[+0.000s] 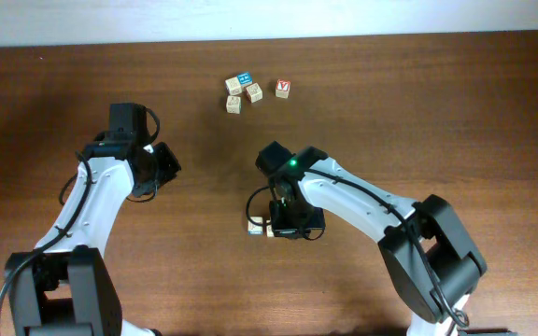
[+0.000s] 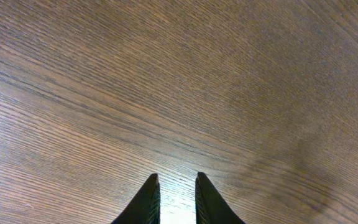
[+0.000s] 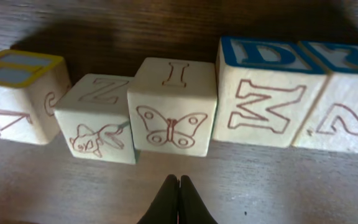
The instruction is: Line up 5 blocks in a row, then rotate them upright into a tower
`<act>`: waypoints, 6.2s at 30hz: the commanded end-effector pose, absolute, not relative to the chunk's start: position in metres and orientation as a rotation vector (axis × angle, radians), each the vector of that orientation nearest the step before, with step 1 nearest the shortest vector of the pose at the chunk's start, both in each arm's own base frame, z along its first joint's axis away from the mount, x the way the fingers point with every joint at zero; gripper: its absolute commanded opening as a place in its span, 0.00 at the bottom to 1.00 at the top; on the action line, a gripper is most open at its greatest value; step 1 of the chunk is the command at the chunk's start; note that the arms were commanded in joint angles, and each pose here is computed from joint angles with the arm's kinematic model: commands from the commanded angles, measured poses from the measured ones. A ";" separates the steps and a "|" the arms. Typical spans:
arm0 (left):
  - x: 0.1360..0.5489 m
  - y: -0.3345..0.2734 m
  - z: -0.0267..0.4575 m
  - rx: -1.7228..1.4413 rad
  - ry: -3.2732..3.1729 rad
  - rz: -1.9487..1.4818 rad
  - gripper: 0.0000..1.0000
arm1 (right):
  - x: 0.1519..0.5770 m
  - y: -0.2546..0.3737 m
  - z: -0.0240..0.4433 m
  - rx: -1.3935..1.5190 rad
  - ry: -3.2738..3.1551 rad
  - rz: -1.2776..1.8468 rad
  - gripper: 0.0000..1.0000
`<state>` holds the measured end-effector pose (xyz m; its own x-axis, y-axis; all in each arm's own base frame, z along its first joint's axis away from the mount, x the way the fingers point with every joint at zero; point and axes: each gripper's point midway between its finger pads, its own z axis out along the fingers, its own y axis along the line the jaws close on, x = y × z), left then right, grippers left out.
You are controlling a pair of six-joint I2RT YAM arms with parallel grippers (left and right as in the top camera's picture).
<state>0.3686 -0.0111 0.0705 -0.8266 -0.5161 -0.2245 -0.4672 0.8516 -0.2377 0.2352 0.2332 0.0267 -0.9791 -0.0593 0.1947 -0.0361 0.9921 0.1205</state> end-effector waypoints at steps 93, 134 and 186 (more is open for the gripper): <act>0.300 -0.101 0.034 -0.432 3.034 -0.343 0.00 | 0.342 0.156 0.119 -0.029 -3.101 -0.512 0.04; 0.389 -0.051 0.038 -0.570 2.707 -0.317 0.22 | 0.233 0.291 0.026 0.376 -2.943 -0.415 0.04; 0.320 -0.131 0.027 -0.083 2.988 -0.469 0.00 | 0.273 0.168 0.021 -0.024 -2.881 -0.598 0.04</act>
<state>0.3137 -0.1313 0.0254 -0.9931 -0.0884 -0.0773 -0.0593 0.9458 -0.3192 0.2798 0.1518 0.0194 -0.9857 -0.0570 0.1588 0.0038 0.9335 0.3586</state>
